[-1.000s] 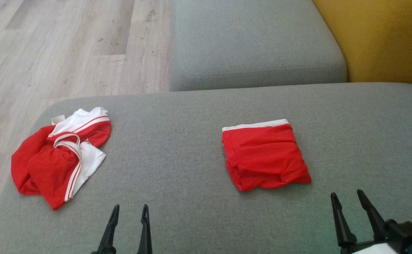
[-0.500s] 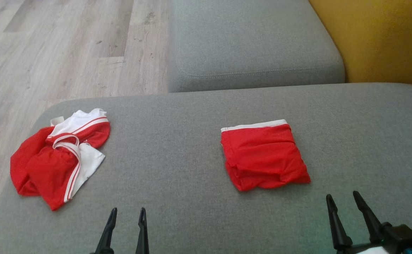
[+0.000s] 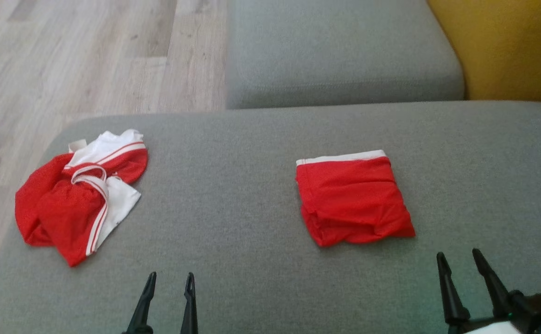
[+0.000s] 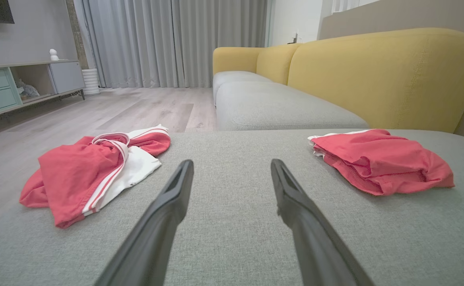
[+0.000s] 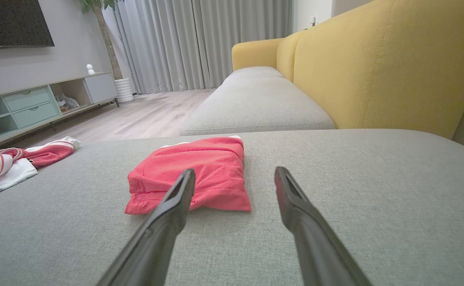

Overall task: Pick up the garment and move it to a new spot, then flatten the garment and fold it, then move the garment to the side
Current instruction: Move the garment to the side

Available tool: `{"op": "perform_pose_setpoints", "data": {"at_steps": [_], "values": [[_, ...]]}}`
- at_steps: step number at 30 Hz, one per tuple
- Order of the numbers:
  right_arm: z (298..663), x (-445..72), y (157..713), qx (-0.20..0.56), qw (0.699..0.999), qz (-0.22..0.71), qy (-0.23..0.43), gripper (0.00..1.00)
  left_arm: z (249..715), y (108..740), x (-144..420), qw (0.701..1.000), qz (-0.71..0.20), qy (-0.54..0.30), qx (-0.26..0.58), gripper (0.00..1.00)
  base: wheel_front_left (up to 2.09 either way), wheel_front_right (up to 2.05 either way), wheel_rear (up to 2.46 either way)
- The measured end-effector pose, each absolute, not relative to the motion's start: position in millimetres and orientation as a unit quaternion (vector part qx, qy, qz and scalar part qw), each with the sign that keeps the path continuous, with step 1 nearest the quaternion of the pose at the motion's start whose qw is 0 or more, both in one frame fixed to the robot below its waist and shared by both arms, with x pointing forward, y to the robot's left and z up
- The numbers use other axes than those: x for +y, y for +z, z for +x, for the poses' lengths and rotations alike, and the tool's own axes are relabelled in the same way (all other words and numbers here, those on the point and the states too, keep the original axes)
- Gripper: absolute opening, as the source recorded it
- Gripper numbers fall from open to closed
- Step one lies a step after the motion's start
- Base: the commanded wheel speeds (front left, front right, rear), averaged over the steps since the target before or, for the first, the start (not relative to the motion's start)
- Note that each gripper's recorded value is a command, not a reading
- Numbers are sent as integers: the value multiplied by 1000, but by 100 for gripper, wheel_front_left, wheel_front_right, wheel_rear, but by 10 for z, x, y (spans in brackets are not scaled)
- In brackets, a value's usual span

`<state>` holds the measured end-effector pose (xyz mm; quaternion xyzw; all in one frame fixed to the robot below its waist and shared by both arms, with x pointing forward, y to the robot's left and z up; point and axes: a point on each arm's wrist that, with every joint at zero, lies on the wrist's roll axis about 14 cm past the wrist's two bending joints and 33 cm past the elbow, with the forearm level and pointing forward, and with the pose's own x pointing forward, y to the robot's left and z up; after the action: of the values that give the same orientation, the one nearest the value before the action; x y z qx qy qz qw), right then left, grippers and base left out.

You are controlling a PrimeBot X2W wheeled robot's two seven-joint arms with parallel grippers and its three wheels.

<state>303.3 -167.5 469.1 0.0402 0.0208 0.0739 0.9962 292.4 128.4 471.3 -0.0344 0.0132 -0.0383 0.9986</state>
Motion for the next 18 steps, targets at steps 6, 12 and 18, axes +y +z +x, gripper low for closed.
{"op": "perform_pose_setpoints", "data": {"at_steps": [6, 12, 18], "values": [[3259, -1707, 4607, 38, 995, 57, 68, 100, 2968, 4608, 1279, 998, -34, -36, 35, 100, 0, 0, 0], [3846, -1773, 4499, 69, 992, 66, 77, 100, 3162, 4621, 1206, 998, -34, -47, 37, 100, 0, 0, 0], [4420, -1645, 4263, 160, 977, 90, 105, 100, 3445, 4669, 1148, 998, -35, -54, 29, 100, 0, 0, 0]]}}
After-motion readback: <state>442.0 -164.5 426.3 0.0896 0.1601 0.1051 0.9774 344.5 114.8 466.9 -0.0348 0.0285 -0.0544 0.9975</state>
